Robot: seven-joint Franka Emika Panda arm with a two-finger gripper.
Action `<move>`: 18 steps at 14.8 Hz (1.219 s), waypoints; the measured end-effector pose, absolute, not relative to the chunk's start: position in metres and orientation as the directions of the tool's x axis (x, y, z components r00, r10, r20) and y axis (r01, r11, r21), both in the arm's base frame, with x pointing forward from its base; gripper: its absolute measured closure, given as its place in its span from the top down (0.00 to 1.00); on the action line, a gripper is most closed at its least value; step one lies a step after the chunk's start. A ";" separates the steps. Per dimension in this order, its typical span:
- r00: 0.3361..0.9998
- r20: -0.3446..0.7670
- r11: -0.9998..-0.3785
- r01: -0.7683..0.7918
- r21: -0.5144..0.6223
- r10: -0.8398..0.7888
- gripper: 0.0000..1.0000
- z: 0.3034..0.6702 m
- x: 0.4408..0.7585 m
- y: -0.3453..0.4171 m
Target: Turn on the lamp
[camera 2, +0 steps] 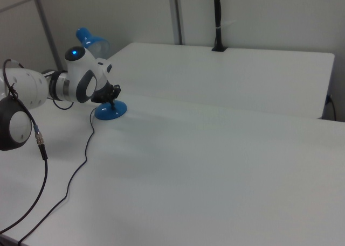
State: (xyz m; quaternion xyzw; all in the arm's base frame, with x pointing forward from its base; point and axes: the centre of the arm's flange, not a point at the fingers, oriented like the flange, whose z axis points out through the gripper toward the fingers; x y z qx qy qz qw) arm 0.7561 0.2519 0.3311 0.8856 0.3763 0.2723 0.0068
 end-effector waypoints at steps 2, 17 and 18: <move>0.569 0.487 -0.723 0.655 0.219 0.663 0.01 0.326 0.757 0.253; 0.709 0.546 -0.869 0.489 0.077 0.447 0.01 0.374 0.740 0.236; 0.758 0.518 -0.894 0.448 0.030 0.397 0.01 0.380 0.733 0.227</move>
